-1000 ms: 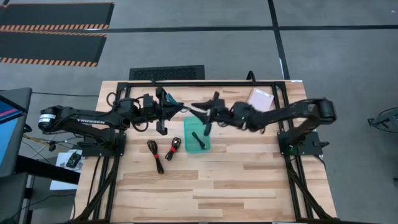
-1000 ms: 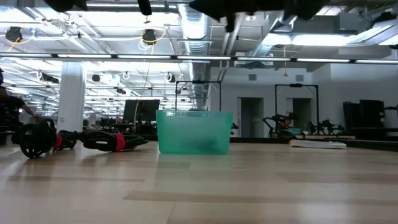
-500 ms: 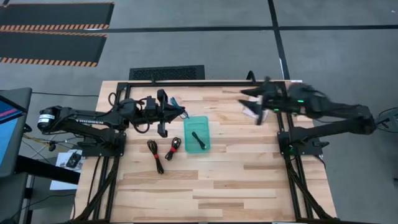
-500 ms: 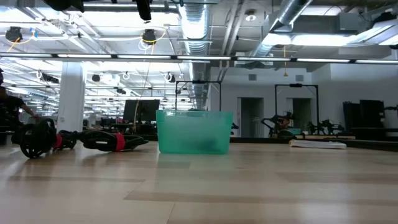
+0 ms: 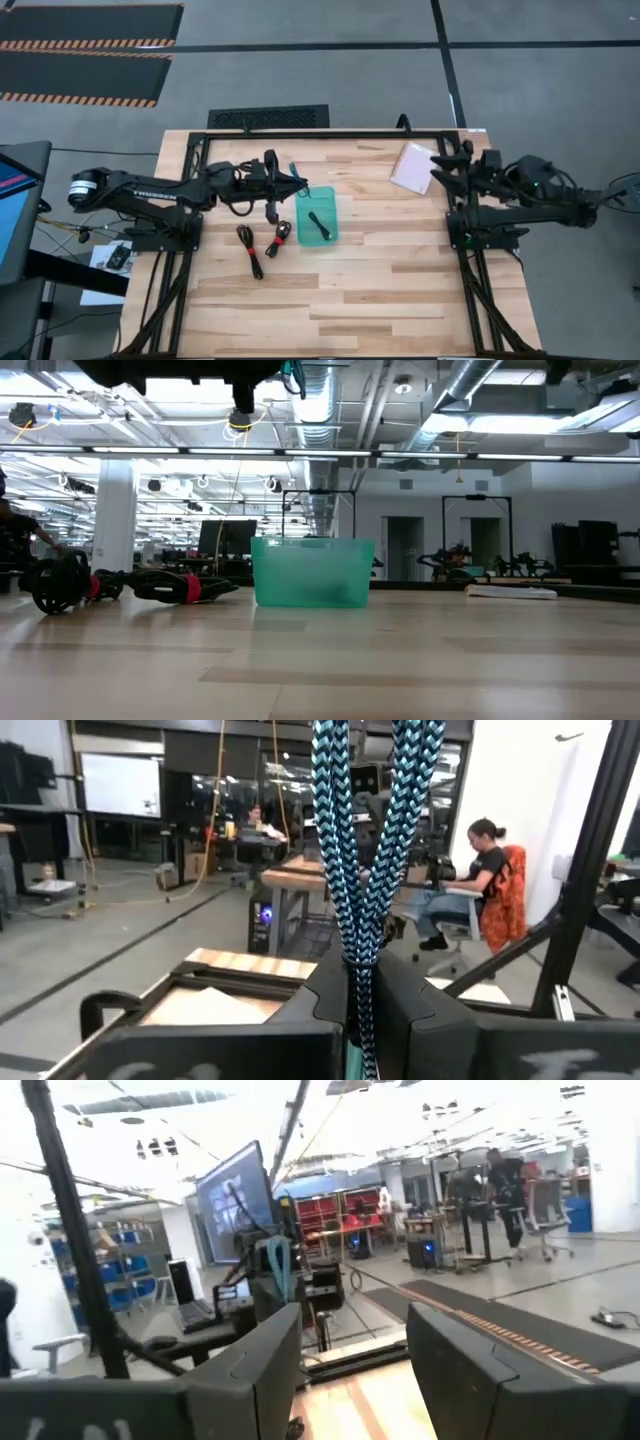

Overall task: Pick and place USB-C Cables
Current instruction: Put the blue charger cable into the green bin

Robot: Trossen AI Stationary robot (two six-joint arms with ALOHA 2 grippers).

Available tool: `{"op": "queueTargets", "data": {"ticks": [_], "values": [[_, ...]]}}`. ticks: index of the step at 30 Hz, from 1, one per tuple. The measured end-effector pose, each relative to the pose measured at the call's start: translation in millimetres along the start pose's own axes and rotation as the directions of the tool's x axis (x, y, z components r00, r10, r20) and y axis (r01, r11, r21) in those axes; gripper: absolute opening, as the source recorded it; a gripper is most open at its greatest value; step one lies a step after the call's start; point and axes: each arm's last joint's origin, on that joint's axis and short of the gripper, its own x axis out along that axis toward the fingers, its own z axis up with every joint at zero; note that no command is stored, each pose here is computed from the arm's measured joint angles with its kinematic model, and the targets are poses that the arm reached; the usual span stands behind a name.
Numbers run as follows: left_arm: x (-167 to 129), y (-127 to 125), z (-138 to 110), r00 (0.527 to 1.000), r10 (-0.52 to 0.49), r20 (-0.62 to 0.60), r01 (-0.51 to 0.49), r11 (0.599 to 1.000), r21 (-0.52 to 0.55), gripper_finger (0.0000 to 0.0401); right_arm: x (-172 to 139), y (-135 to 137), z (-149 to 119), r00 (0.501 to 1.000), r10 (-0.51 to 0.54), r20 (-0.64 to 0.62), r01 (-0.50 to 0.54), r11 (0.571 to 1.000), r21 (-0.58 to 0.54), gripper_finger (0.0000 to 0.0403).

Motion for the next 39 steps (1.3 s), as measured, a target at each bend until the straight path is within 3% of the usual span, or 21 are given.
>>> {"op": "queueTargets", "data": {"ticks": [10,17,25,30,35,39], "values": [[18,3,-35,0.991,-0.008,-0.133,0.005,1.0,-0.025,0.0,-25,-13,-45,0.995,-0.013,0.103,0.01,0.999,0.034,0.0203],[32,6,-70,0.971,-0.017,-0.238,0.005,0.999,-0.049,0.0,-18,-15,-66,0.999,-0.024,0.023,0.023,0.999,0.048,0.0197],[42,9,-110,0.937,-0.009,-0.349,-0.043,0.989,-0.142,0.0,-18,-15,-68,0.999,-0.023,0.031,0.021,0.997,0.074,0.0196],[40,6,-122,0.906,0.059,-0.42,-0.142,0.975,-0.168,0.0,-18,-15,-69,1.0,-0.025,0.019,0.023,0.997,0.074,0.0194],[42,-1,-120,0.886,0.127,-0.446,-0.206,0.97,-0.132,0.0,-18,-16,-73,0.999,-0.03,-0.015,0.031,0.996,0.084,0.0194],[54,-9,-110,0.849,0.126,-0.514,-0.136,0.991,0.018,0.0,-18,-16,-73,0.999,-0.03,-0.021,0.032,0.996,0.088,0.0191]]}}
